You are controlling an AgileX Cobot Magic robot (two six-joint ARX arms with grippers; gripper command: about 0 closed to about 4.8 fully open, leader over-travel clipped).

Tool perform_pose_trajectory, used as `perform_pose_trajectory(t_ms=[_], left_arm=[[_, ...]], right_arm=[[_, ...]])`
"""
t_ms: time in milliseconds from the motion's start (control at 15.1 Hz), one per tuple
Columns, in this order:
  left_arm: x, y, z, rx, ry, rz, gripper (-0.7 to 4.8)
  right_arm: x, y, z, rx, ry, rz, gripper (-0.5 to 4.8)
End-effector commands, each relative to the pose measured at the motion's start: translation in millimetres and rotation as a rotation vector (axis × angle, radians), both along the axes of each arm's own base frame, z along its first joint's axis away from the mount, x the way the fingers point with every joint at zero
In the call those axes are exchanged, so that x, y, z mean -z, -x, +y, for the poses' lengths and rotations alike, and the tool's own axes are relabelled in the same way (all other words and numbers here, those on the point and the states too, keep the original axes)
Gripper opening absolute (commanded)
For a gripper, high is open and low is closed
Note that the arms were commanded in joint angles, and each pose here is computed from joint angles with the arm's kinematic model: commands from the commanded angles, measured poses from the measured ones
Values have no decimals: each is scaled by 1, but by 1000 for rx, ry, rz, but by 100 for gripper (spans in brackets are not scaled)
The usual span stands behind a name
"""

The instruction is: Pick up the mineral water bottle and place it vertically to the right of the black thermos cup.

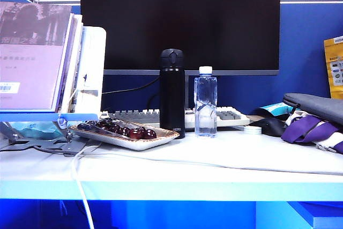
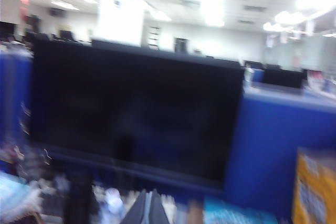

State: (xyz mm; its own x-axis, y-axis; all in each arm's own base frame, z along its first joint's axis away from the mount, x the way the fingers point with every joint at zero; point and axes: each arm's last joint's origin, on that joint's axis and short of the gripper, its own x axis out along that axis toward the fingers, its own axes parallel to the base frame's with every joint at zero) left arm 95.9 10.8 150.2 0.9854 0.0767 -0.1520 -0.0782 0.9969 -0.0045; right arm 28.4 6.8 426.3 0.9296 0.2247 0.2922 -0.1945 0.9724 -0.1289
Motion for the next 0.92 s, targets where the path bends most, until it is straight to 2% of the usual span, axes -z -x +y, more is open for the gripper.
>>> perform_pose_trajectory(t_ms=[66,198,330,462,528,925], left_arm=[[1,0,0,-1,4,10,-5],[1,0,0,0,4,10,-6],[1,0,0,0,4,10,-5],[1,0,0,0,4,10,-5],[1,0,0,0,4,10,-5],[1,0,0,-1,4,9,-5]], right_arm=[[70,-25,2,37,-57,22,0],[114,-39,3,59,-39,132,27],[162,-52,4,73,-25,242,27],[192,-57,3,85,-82,306,27],[204,-58,3,77,-125,337,30],[243,-66,4,70,-108,474,34]])
